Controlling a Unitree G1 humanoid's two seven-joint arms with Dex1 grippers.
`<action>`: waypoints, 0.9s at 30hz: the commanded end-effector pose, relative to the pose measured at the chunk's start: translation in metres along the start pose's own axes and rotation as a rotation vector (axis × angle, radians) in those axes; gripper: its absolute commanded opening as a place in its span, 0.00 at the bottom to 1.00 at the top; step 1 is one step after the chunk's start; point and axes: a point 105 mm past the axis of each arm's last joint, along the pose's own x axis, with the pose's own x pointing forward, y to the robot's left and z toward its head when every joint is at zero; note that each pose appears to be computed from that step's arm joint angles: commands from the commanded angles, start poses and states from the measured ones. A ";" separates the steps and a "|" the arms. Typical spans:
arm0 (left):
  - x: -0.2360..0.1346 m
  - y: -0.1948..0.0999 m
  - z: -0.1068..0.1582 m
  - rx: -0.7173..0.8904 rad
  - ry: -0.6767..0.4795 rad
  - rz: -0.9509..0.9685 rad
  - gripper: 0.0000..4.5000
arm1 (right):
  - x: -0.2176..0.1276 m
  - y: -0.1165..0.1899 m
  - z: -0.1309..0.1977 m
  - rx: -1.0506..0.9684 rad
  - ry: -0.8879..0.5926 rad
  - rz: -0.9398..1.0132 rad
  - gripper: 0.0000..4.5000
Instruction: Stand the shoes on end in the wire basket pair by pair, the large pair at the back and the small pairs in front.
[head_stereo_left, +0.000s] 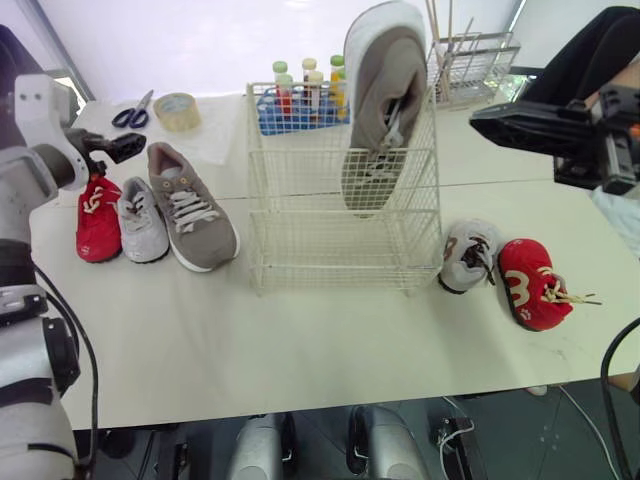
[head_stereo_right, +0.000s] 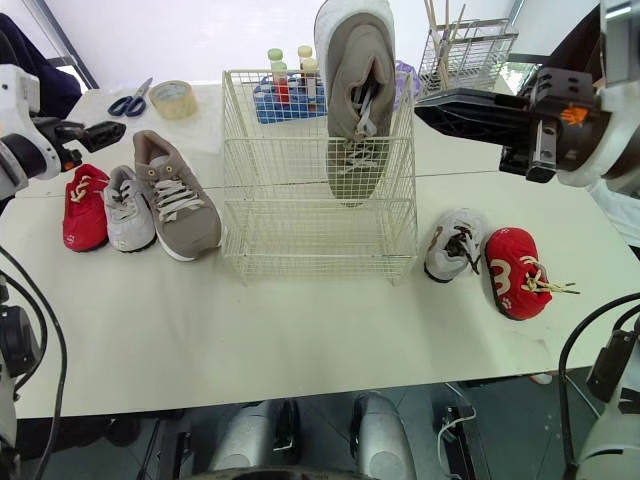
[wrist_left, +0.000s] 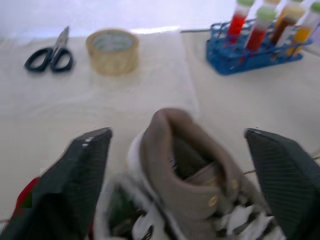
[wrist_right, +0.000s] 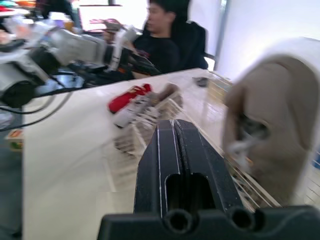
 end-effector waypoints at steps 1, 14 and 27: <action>-0.003 0.017 0.020 0.003 -0.025 0.095 0.99 | 0.003 0.008 0.010 -0.056 -0.012 0.016 0.00; 0.036 -0.003 -0.008 -0.047 0.081 0.059 0.99 | 0.011 0.001 0.000 -0.072 -0.004 -0.018 0.00; 0.052 -0.008 -0.029 -0.001 0.123 0.117 0.99 | 0.008 -0.001 0.000 -0.086 -0.016 -0.075 0.00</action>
